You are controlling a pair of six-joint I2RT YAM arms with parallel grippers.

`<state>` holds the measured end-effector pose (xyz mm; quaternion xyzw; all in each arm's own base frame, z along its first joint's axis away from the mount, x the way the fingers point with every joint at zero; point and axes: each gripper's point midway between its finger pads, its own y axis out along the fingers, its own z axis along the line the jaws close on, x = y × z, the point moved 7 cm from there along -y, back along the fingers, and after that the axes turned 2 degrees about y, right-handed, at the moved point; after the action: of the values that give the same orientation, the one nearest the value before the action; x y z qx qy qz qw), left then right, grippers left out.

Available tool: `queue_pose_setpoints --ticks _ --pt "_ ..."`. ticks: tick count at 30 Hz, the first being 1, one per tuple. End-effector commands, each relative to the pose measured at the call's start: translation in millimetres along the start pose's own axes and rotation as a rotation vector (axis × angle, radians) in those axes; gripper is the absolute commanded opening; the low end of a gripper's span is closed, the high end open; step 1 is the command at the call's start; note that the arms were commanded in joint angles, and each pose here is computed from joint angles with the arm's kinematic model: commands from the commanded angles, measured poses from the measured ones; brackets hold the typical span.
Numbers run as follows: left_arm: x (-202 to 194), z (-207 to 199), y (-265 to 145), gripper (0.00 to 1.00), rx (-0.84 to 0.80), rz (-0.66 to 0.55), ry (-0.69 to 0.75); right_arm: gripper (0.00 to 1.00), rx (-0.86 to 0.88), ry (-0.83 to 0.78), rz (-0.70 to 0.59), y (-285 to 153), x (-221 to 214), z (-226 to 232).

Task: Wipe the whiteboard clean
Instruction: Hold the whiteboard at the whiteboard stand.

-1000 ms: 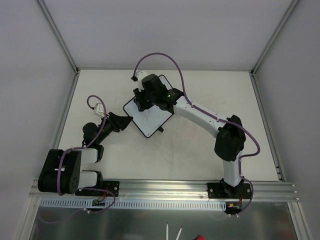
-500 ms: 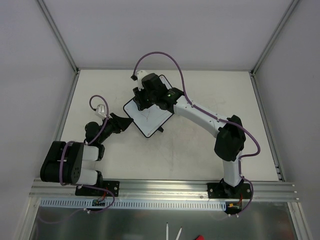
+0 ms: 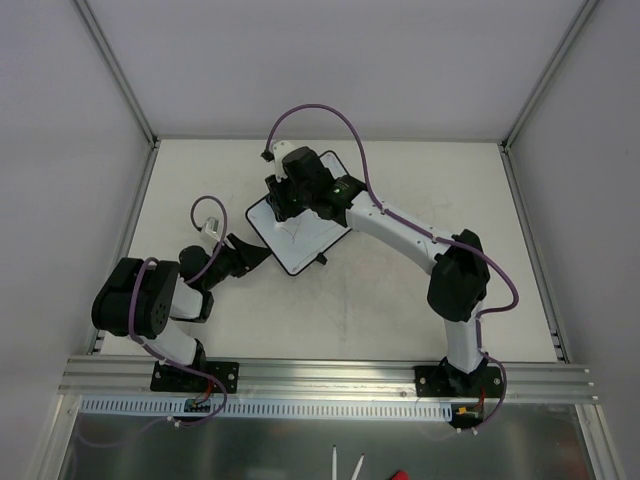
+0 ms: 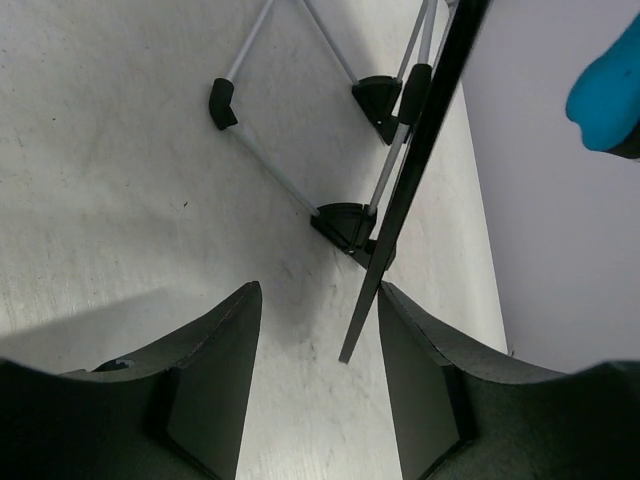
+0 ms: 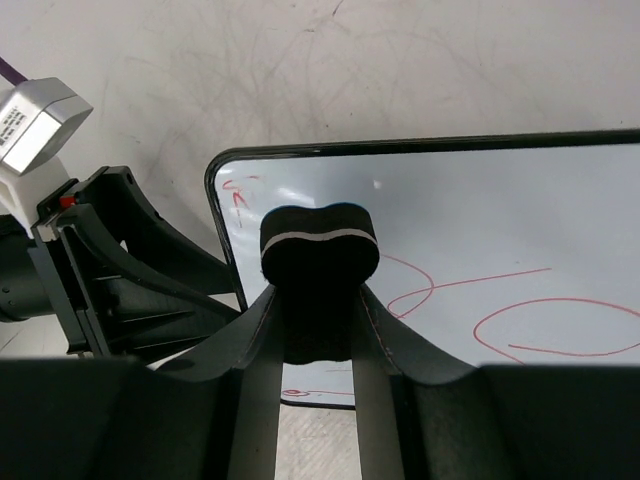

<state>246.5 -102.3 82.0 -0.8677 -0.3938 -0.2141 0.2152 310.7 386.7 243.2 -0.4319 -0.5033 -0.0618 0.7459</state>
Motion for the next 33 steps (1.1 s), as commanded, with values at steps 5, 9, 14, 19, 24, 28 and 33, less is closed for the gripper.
queue_pose_setpoints --ticks 5,9,14,19,24,28,33 --pt "38 -54 -8 0.50 -0.270 -0.231 0.254 0.02 0.018 0.005 -0.062 -2 20 5" --pt "41 -56 -7 0.50 -0.281 -0.233 0.257 0.02 0.018 0.004 -0.063 -3 20 5" --pt "43 -59 -5 0.49 -0.295 -0.231 0.265 0.02 0.018 0.002 -0.065 -3 21 5" --pt "47 -58 1 0.49 -0.296 -0.232 0.272 0.03 0.019 0.001 -0.069 -3 23 5" --pt "54 -63 6 0.43 -0.325 -0.233 0.278 0.03 0.052 0.000 -0.064 -2 22 8" --pt "56 -63 10 0.37 -0.332 -0.225 0.275 0.03 0.052 0.000 -0.064 -1 23 9" --pt "59 -64 14 0.33 -0.339 -0.228 0.271 0.03 0.065 0.002 -0.066 0 24 11"
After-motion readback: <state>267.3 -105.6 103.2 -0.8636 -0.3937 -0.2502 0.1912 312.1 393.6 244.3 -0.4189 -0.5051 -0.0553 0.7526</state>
